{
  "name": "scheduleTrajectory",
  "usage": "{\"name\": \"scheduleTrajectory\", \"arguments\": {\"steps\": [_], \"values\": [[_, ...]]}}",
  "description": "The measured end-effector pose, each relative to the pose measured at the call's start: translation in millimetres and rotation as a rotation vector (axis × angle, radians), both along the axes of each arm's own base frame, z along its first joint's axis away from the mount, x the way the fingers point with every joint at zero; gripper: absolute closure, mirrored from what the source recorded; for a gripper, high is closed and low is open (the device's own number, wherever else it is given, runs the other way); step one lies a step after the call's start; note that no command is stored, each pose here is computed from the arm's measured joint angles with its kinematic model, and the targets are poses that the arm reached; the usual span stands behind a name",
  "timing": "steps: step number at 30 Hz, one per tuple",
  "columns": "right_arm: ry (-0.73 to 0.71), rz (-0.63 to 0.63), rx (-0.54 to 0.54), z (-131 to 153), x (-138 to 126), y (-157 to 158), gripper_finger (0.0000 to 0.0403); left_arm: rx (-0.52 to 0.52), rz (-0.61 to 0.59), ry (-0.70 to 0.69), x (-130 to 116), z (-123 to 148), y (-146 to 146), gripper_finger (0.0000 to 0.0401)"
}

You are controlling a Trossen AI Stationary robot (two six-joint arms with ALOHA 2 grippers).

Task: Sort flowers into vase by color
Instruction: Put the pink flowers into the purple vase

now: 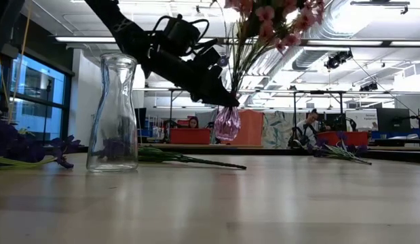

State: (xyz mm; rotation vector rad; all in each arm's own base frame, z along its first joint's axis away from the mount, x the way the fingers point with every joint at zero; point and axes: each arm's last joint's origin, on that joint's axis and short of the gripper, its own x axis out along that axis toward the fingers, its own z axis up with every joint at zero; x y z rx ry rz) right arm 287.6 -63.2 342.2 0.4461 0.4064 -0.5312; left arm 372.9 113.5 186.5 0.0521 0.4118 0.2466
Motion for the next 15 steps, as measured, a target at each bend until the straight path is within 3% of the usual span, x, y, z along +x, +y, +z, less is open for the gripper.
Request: {"name": "scheduleTrajectory", "arguments": {"steps": [9, 15], "values": [[-0.097, -0.045, -0.027, 8.5, 3.4, -2.2, 0.0393, 0.043, -0.018, -0.022, 0.6, 7.5, -2.3, 0.0316], [-0.105, -0.05, -0.027, 32.0, 0.7, -2.2, 0.0309, 0.051, -0.02, -0.043, 1.0, 11.4, -1.0, 0.0316]]}}
